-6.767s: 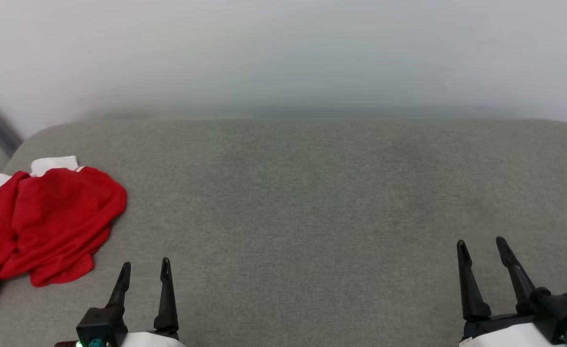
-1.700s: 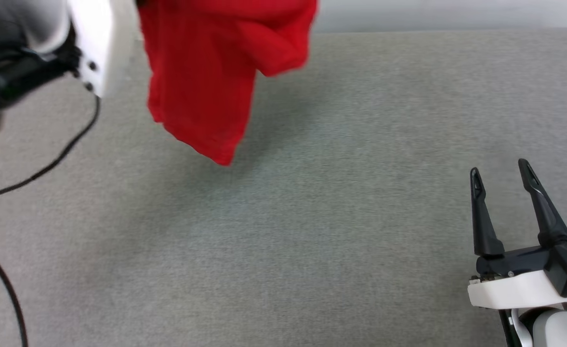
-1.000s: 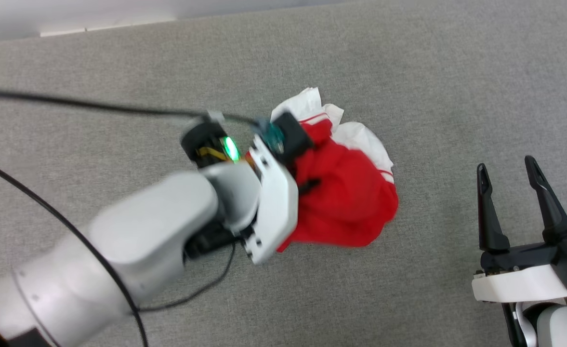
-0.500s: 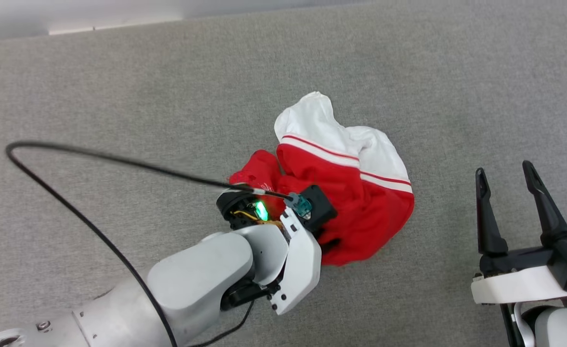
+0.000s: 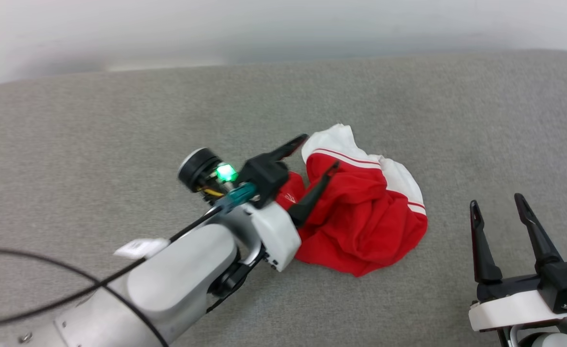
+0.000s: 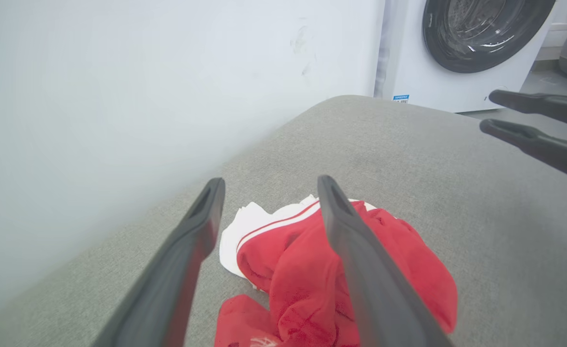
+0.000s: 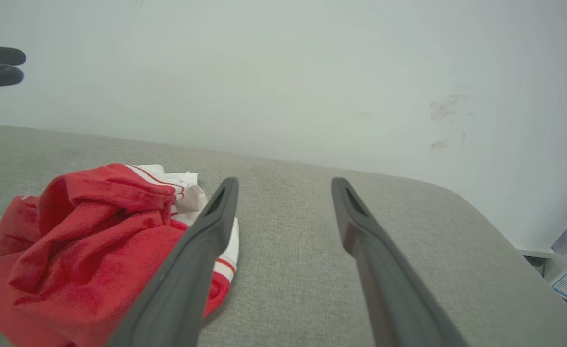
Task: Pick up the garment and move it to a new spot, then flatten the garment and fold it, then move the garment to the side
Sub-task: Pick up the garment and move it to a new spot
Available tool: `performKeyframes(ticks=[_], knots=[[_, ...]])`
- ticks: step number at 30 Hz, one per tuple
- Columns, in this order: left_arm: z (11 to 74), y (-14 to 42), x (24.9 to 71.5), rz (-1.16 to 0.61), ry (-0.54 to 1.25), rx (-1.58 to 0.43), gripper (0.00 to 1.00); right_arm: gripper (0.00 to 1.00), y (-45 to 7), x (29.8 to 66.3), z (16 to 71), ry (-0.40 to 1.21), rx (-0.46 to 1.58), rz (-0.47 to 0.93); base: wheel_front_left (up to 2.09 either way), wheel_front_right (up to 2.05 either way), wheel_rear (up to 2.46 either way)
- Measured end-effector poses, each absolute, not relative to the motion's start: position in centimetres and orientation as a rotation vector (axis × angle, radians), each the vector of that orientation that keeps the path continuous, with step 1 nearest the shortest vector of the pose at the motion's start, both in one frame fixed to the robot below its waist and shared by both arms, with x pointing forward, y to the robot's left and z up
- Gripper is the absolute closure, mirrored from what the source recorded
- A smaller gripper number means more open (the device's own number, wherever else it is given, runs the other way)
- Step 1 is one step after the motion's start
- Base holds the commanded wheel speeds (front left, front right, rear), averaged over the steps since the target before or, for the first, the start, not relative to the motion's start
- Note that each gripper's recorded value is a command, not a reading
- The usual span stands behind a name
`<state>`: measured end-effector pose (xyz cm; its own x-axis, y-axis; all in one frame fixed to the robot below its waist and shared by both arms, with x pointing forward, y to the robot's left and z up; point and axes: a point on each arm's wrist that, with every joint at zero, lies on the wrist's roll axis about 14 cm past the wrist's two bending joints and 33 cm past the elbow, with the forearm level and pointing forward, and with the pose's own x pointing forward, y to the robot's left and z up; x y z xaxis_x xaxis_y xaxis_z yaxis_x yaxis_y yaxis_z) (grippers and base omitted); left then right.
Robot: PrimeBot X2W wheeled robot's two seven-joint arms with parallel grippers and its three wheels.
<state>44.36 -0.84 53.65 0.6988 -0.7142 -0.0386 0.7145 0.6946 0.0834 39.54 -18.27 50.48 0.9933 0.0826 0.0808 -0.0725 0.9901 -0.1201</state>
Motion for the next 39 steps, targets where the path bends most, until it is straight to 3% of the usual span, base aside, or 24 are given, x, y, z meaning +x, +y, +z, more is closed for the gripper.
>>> performKeyframes(ticks=[10, 20, 39], knots=[[56.4, 8.9, 44.2, -0.349, -0.147, 0.074, 0.0, 0.0, -16.8, 38.9, 51.5, -0.115, -0.111, 0.12, 0.0, 0.0, 0.0], [56.7, 17.6, 39.9, 0.013, -0.217, 0.061, 0.0, 0.0, -16.5, 38.1, 52.0, -0.128, -0.097, 0.127, 0.0, 0.0, 0.0], [53.2, 17.8, 34.4, 0.067, -0.15, 0.021, 0.0, 0.0, -18.0, 35.8, 52.5, -0.141, -0.027, 0.076, 0.0, 0.0, 0.0]])
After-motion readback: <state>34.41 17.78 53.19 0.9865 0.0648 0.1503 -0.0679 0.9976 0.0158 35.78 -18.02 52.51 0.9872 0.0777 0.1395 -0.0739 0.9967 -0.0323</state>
